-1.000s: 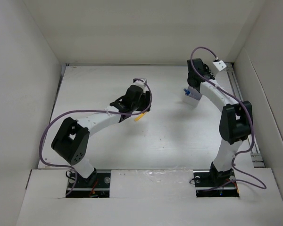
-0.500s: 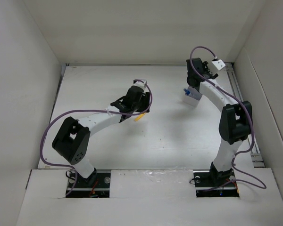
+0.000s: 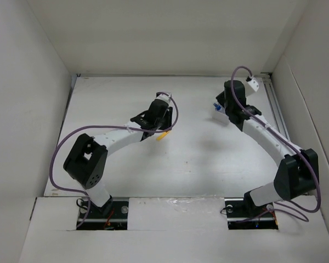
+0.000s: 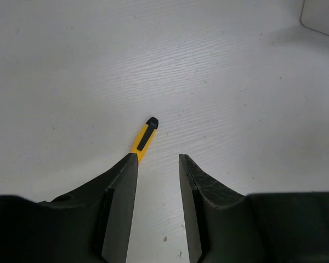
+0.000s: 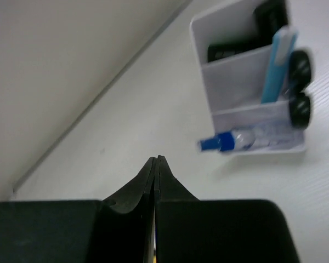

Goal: Sort the stationery into containers
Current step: Place the stationery in the storage box, then pick up the stationery from the center of the board, then place the stationery in the storage box.

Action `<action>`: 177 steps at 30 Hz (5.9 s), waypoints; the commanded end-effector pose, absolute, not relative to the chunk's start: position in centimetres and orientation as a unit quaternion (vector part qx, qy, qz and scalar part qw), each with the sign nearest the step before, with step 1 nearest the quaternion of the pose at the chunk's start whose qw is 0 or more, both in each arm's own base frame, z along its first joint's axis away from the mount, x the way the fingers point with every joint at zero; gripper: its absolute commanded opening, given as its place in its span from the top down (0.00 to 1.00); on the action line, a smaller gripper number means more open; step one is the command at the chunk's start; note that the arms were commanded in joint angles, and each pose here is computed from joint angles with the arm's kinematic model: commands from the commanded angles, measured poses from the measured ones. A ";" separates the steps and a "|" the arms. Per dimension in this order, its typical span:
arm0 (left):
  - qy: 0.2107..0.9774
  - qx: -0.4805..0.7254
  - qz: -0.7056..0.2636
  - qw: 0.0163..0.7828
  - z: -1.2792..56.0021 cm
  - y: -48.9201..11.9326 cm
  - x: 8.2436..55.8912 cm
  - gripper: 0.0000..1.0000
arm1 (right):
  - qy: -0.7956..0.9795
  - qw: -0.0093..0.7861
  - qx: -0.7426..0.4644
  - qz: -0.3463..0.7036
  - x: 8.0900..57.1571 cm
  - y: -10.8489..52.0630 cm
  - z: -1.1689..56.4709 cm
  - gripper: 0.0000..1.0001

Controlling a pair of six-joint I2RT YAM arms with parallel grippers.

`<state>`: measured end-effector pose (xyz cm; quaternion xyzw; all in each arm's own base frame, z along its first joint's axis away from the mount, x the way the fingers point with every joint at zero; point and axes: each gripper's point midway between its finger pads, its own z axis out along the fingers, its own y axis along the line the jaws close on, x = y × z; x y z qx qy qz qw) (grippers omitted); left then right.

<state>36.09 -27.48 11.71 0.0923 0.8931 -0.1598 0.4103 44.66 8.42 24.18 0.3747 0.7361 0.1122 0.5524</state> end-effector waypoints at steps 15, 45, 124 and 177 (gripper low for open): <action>0.915 0.076 -0.101 0.384 7.9 -24.9 35.1 0.51 | 0.817 0.456 0.235 0.262 40.8 17.5 20.0 0.69; 0.933 0.094 -0.087 0.337 2.7 -25.1 34.6 0.99 | 0.828 0.432 0.208 0.289 40.8 19.3 19.8 0.59; 0.783 0.136 -0.395 0.461 18.7 -29.7 28.5 0.00 | 0.803 0.463 0.205 0.313 46.2 17.4 22.8 1.00; 0.739 0.067 -0.412 0.529 21.9 -25.4 27.5 0.00 | 0.677 0.572 0.457 -0.070 49.6 0.4 24.0 0.47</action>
